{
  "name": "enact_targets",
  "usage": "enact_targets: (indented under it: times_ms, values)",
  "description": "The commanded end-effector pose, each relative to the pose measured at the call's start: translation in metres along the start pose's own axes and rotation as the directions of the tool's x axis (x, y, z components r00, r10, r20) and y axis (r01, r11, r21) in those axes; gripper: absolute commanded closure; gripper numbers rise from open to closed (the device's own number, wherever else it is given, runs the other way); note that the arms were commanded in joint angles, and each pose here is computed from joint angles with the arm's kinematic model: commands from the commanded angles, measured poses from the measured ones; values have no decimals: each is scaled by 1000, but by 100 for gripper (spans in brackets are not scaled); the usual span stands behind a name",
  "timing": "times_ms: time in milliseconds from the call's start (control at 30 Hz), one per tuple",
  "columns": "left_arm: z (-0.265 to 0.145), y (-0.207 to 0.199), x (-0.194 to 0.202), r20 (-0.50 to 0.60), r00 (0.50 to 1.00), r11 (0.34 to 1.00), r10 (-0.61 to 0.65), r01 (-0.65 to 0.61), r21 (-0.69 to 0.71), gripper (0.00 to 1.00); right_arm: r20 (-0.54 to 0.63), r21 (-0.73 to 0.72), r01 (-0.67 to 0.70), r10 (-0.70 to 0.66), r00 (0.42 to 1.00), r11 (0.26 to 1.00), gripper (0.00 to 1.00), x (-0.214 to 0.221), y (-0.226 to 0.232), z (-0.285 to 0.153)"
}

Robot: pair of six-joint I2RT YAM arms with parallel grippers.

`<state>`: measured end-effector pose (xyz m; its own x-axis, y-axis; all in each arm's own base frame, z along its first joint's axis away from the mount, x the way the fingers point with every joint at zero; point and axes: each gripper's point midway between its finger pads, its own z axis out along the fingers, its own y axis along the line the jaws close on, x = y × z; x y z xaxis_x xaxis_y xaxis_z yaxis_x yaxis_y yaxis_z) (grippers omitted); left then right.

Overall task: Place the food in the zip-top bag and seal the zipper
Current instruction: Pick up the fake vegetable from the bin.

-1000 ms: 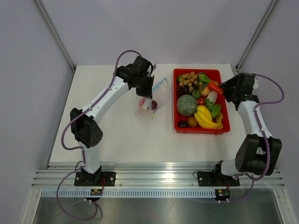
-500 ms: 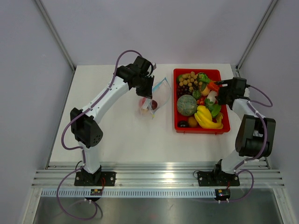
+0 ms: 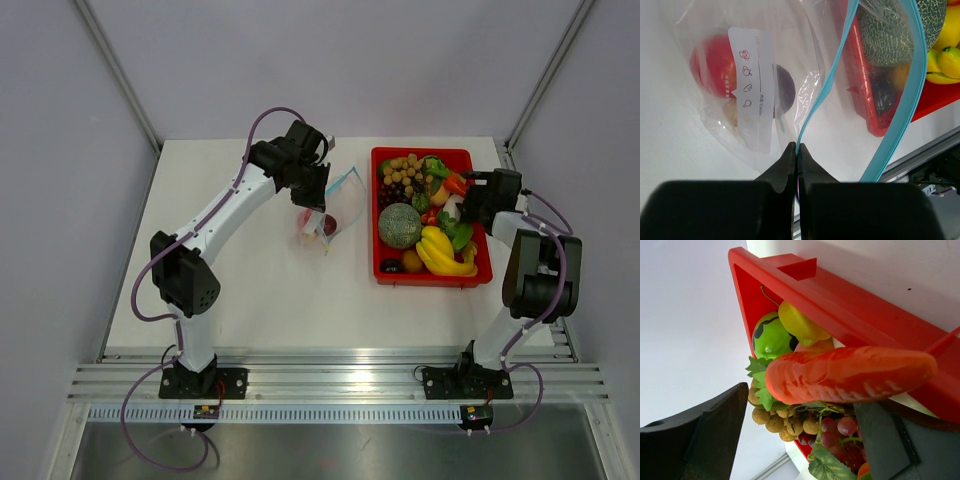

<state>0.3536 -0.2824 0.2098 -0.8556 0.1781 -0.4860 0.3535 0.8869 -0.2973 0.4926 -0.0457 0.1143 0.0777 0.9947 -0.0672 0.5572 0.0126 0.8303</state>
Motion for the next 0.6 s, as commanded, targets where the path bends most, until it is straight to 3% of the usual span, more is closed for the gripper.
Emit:
enact_targets:
  times_ms: [0, 167, 433, 567]
  values:
    - [-16, -3, -11, 56, 998, 1000, 26, -26, 15, 100, 45, -37, -57, 59, 997, 998, 9, -11, 5, 8]
    - [-14, -3, -9, 47, 999, 999, 25, -26, 20, 100, 65, -21, -92, 93, 994, 996, 17, -14, -7, 13]
    - [-12, -3, -8, 42, 999, 999, 24, -25, 21, 100, 66, -36, -80, 83, 994, 996, 56, -14, -3, 10]
    - [-13, -3, -8, 47, 999, 999, 25, -26, 20, 100, 68, -58, -54, 58, 996, 997, 71, -15, 7, 1]
